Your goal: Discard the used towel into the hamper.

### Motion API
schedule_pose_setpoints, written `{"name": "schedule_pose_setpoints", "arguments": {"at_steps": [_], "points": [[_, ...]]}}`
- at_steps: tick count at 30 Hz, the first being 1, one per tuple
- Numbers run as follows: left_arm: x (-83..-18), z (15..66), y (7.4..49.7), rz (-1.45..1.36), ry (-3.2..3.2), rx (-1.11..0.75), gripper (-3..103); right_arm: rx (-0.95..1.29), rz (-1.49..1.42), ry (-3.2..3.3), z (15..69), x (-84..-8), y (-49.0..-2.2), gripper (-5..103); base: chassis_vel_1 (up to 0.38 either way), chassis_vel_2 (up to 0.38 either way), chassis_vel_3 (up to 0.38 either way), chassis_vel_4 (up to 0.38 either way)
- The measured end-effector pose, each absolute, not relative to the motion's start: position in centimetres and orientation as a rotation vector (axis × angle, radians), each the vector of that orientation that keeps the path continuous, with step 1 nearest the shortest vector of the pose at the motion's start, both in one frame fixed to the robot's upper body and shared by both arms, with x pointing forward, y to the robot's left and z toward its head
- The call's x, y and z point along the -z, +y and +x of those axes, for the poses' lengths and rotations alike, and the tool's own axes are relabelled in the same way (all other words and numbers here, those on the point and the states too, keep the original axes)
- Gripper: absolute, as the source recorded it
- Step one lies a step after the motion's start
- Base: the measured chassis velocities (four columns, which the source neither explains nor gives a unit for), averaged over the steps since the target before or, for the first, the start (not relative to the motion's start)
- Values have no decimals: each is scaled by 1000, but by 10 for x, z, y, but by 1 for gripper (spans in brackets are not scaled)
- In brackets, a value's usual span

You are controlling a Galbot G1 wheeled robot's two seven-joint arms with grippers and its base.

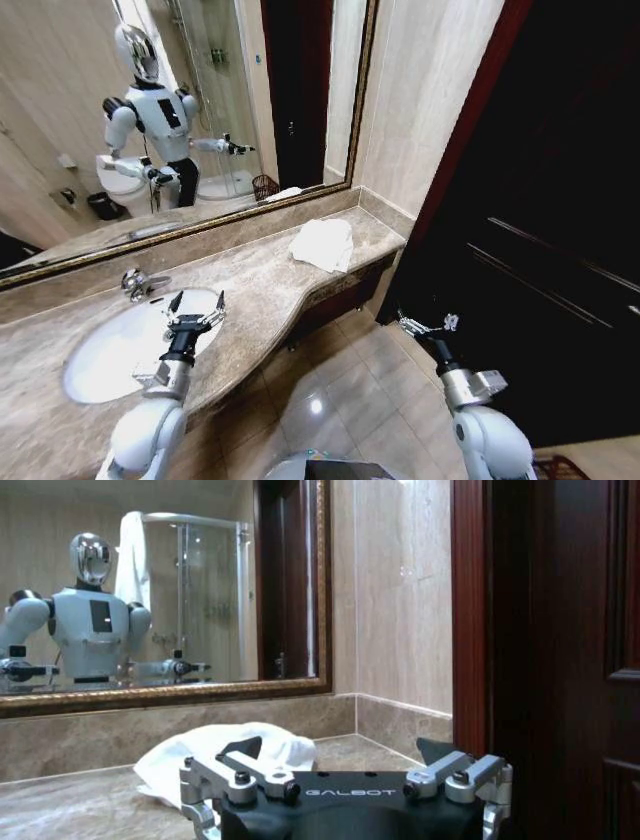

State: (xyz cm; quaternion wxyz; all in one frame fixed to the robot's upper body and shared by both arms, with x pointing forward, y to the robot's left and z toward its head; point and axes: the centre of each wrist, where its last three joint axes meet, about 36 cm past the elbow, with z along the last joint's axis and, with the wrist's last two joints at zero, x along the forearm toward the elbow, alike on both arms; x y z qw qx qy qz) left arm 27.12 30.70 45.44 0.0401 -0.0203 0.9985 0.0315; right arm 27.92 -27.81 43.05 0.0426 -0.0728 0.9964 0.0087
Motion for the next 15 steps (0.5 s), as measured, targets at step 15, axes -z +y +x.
{"name": "schedule_pose_setpoints", "arguments": {"at_steps": [15], "points": [[-450,274,309,-52,3063,-107,100,-27,-233,3041,280,-433,-276,100,-91,100,91,-96]]}}
